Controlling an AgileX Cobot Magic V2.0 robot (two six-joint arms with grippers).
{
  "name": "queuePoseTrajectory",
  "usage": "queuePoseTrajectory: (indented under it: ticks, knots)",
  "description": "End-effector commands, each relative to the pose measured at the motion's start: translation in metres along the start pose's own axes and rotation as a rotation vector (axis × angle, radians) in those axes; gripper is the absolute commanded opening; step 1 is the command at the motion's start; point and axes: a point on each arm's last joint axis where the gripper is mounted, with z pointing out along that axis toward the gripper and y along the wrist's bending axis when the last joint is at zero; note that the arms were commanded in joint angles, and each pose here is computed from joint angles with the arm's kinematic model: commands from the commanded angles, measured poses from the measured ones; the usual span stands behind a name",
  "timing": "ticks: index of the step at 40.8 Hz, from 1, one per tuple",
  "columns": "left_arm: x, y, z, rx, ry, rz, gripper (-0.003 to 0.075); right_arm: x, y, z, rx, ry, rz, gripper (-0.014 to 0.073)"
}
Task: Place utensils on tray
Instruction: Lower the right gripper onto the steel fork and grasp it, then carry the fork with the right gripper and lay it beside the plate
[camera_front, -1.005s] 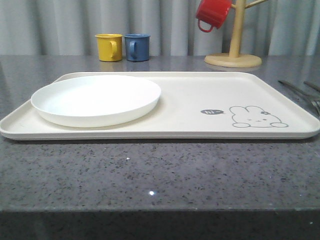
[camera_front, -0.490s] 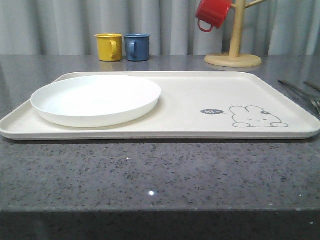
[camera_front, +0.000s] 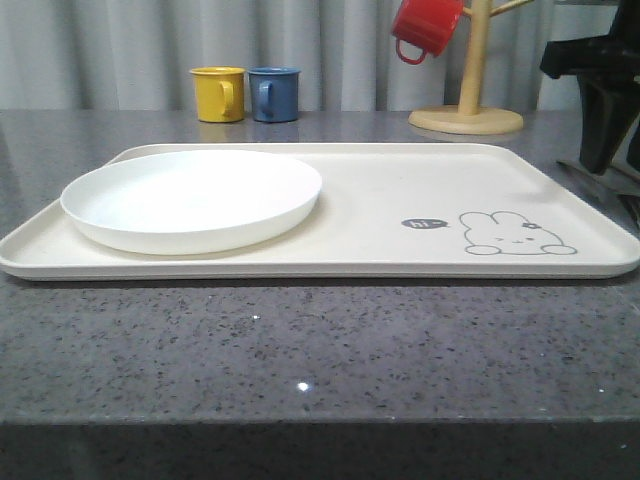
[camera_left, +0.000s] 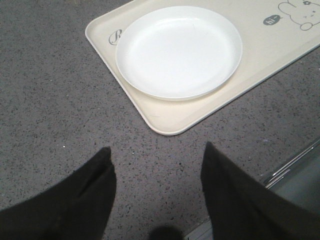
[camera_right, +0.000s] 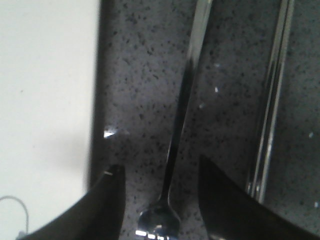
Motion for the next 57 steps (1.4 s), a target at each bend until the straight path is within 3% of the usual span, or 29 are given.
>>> queuePoseTrajectory:
  ticks: [1, 10, 20, 32, 46, 57]
  knots:
    - [-0.012, 0.001, -0.005, -0.001, -0.097, -0.013, 0.0368, -0.013, -0.002, -0.012, 0.003, -0.056, 0.009, 0.0354]
    - [-0.012, 0.001, -0.005, -0.001, -0.097, -0.013, 0.0368, -0.018, -0.002, 0.003, 0.007, -0.004, 0.010, 0.0206]
    - [-0.012, 0.001, -0.005, -0.001, -0.097, -0.013, 0.0368, -0.018, -0.003, 0.003, 0.018, -0.002, 0.004, -0.0038]
    - [-0.012, 0.001, -0.005, -0.001, -0.097, -0.013, 0.0368, -0.016, 0.007, -0.034, 0.006, 0.015, -0.017, -0.0048]
    - [-0.012, 0.001, -0.005, -0.001, -0.097, -0.013, 0.0368, -0.005, 0.102, -0.059, -0.109, -0.016, -0.130, -0.0047]
    - [-0.012, 0.001, -0.005, -0.001, -0.097, -0.013, 0.0368, 0.004, 0.151, -0.036, -0.144, 0.017, -0.026, -0.0047]
